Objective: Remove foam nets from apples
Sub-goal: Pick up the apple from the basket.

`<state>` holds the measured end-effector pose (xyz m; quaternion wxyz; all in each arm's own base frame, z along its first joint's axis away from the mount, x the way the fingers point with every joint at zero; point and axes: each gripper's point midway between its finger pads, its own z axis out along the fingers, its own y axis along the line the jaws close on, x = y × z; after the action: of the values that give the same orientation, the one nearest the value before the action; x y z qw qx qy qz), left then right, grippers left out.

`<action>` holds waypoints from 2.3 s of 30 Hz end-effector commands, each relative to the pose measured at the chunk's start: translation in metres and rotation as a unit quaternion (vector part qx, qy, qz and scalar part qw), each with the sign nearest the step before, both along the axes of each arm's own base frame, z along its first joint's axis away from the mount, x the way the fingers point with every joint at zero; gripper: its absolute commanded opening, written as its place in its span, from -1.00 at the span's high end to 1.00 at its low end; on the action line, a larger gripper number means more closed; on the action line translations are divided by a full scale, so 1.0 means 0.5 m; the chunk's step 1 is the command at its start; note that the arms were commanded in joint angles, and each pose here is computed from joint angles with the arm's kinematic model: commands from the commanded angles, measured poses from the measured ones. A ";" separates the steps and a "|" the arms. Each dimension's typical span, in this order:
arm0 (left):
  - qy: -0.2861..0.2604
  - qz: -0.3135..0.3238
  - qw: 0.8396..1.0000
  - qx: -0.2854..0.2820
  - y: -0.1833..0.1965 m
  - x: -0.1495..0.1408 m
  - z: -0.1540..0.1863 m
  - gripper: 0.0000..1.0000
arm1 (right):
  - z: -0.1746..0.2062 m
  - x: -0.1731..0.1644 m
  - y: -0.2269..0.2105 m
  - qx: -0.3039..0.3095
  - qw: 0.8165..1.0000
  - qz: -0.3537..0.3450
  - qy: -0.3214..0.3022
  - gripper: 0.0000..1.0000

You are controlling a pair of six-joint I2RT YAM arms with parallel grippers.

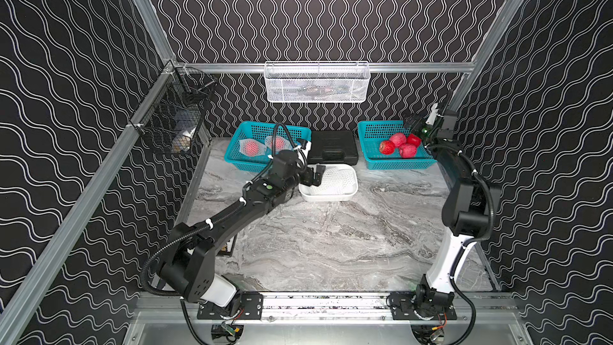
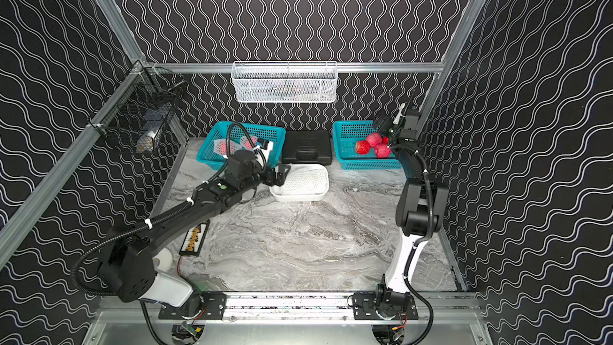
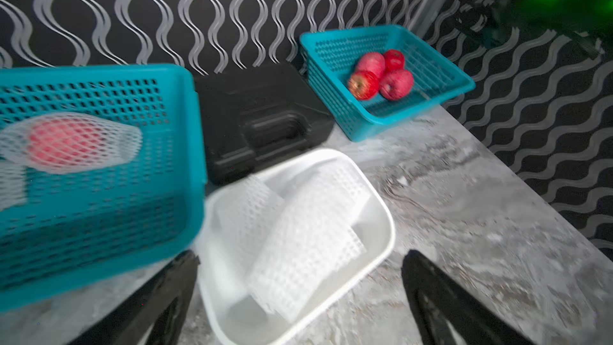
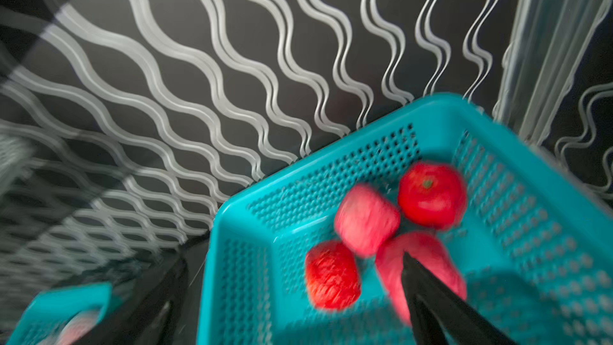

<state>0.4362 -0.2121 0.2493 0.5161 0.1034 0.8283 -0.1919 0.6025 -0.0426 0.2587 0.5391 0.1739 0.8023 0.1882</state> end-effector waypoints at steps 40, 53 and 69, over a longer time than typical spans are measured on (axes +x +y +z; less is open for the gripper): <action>0.172 0.255 0.944 -0.120 0.317 0.427 -0.277 -0.99 | -0.144 -0.606 0.602 -0.117 0.918 0.298 -0.234 -1.00; 0.158 0.276 0.929 -0.191 0.318 0.485 -0.349 -0.99 | -0.132 -0.612 0.603 -0.112 0.917 0.304 -0.233 -1.00; 0.113 0.261 0.921 -0.266 0.304 0.496 -0.320 -0.99 | -0.143 -0.607 0.614 -0.112 0.918 0.313 -0.219 -1.00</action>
<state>0.6785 -0.0576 0.0674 0.4391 -0.2753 0.8197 -0.2441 0.2990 0.2622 0.1812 0.6257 -0.1940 0.7009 0.2823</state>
